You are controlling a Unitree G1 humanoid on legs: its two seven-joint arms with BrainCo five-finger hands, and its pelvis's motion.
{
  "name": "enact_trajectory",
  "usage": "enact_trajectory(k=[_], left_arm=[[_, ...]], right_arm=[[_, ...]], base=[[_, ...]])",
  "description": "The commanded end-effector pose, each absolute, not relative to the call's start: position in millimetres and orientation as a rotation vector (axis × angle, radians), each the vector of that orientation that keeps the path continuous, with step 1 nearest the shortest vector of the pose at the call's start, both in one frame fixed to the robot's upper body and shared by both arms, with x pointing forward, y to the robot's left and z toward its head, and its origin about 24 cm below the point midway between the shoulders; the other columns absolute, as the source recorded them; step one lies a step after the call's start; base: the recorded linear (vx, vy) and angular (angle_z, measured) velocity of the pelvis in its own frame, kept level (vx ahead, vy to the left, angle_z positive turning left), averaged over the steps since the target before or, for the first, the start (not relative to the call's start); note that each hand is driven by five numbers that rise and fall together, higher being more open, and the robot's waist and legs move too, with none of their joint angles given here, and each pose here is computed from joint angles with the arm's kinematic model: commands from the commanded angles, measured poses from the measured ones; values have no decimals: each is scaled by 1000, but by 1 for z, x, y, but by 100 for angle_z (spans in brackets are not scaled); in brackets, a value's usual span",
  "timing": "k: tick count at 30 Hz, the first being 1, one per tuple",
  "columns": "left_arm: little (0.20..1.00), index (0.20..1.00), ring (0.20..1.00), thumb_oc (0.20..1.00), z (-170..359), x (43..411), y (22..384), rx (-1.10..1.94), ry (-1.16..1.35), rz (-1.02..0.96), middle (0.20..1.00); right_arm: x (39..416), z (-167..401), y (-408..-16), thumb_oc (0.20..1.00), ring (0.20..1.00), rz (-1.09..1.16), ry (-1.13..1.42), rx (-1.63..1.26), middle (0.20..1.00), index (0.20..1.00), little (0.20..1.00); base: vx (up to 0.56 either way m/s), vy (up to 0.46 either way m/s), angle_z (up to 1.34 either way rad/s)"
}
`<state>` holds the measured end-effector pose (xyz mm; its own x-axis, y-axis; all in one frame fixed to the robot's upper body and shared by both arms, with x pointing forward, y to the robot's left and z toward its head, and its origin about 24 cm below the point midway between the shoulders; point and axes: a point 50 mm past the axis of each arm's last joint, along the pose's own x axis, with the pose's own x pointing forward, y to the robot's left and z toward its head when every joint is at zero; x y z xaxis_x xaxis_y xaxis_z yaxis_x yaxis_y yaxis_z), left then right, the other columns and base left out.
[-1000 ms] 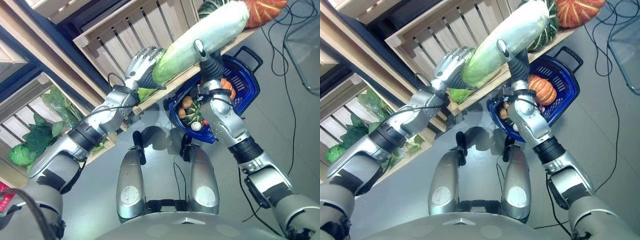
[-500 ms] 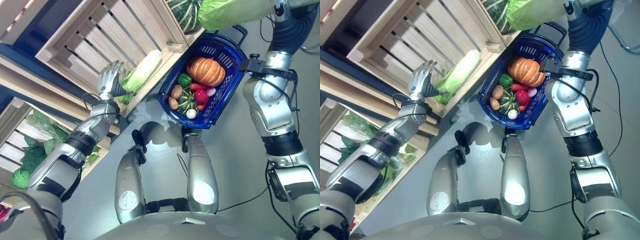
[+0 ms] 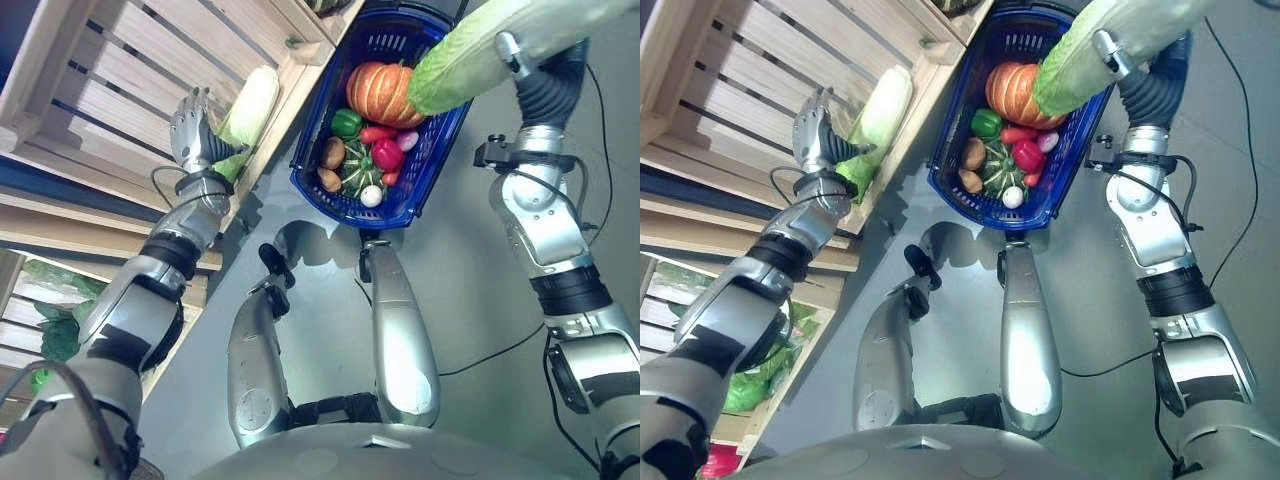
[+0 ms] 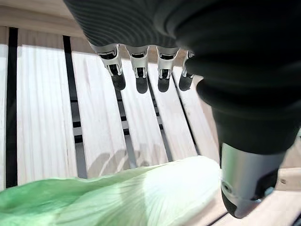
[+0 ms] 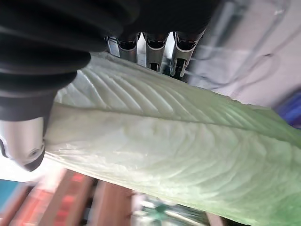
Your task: Pick up fruits and vegetables into the basket
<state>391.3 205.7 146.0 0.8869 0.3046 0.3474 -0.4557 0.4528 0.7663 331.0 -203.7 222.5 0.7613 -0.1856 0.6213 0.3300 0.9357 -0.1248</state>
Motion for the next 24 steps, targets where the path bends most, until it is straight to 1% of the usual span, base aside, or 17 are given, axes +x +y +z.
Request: enact_trajectory(k=[1, 8, 18, 24], left_arm=[[1000, 1000, 1000, 1000, 152, 393, 216, 914, -147, 560, 1000], [1000, 1000, 1000, 1000, 165, 402, 214, 825, -83, 562, 1000], [1000, 1000, 1000, 1000, 172, 409, 226, 774, 56, 556, 1000], [1000, 1000, 1000, 1000, 175, 411, 231, 759, 115, 544, 1000]], right_arm=[[335, 248, -199, 200, 200, -240, -721, -177, 200, 200, 200], [374, 235, -200, 200, 200, -198, -500, -223, 200, 200, 200], [402, 209, -210, 200, 200, -206, -216, -257, 200, 200, 200], [410, 190, -220, 200, 200, -207, -64, -192, 200, 200, 200]], base=[[5, 41, -3], [15, 35, 5], [5, -5, 5], [4, -21, 2]])
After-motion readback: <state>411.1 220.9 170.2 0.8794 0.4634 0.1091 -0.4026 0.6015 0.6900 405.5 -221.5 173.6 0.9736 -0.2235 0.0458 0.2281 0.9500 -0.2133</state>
